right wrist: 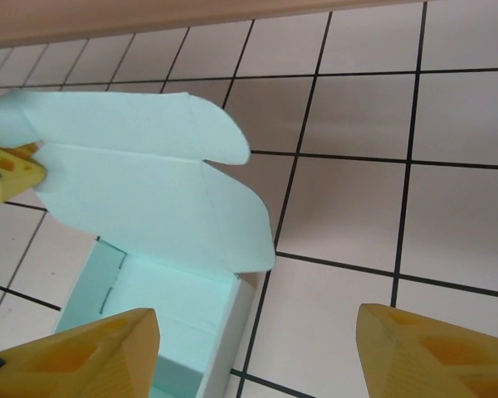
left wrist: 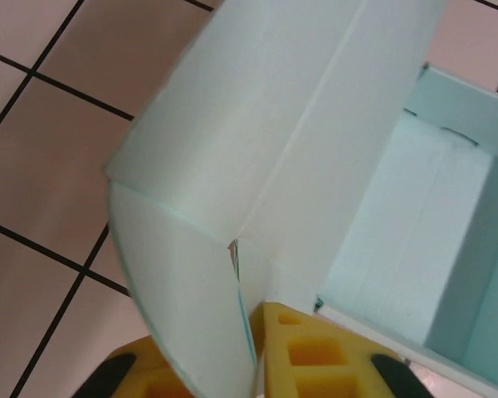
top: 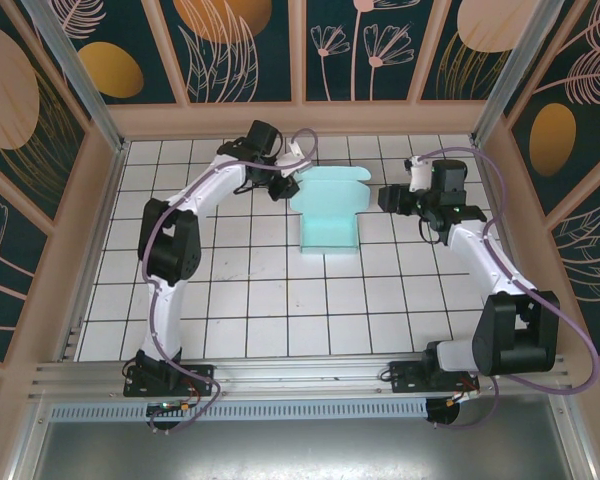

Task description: Fold the paper box

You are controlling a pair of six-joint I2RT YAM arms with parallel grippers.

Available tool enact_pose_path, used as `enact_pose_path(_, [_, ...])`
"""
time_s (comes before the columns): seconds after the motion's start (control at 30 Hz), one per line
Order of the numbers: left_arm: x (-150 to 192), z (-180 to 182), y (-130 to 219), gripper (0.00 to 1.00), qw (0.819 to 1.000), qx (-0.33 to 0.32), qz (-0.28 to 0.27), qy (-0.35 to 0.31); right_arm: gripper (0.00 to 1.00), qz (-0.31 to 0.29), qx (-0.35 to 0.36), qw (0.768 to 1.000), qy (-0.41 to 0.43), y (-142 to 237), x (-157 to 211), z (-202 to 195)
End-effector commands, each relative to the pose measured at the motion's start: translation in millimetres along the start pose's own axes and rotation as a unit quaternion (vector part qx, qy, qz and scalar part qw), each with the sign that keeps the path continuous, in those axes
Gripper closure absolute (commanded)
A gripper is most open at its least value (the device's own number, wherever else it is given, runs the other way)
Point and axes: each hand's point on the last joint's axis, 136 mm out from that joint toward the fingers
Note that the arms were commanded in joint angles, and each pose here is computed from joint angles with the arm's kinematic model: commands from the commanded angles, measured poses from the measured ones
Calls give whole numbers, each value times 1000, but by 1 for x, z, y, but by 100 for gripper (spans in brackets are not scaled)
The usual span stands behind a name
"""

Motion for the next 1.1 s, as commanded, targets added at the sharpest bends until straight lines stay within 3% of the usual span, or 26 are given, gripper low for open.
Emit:
enact_pose_path(0.0, [-14, -1, 18, 91, 999, -18, -24, -28, 35, -11, 11, 999, 46, 2, -16, 10])
enact_pose_path(0.17, [-15, -4, 24, 100, 998, -23, -31, -50, 32, -5, 1, 994, 105, -7, -22, 20])
enact_pose_path(0.37, [-15, -11, 29, 100, 998, -9, -30, -53, 30, 16, -9, 978, 206, -20, -25, 35])
enact_pose_path(0.53, [-11, -22, 28, 100, 999, 14, -31, -39, 29, 65, -28, 949, 307, -38, 3, 46])
enact_pose_path(0.63, [-9, -26, 29, 100, 999, 18, -29, -35, 30, 107, -14, 942, 319, -45, 13, 38])
enact_pose_path(0.9, [-3, -37, 29, 100, 998, 41, -29, -31, 58, 170, -5, 929, 329, -57, 33, 23])
enact_pose_path(1.07, [2, -38, 27, 100, 998, 41, -20, -39, 63, 196, -30, 921, 334, -61, 31, 23])
Point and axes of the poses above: each hand's point on the last joint's axis, 136 mm out from that joint toward the fingers, its own y axis back along the fingers, its own z axis along the line the jaws close on, x = y × z, and after that the axes turned 12 degrees about -y, right-handed
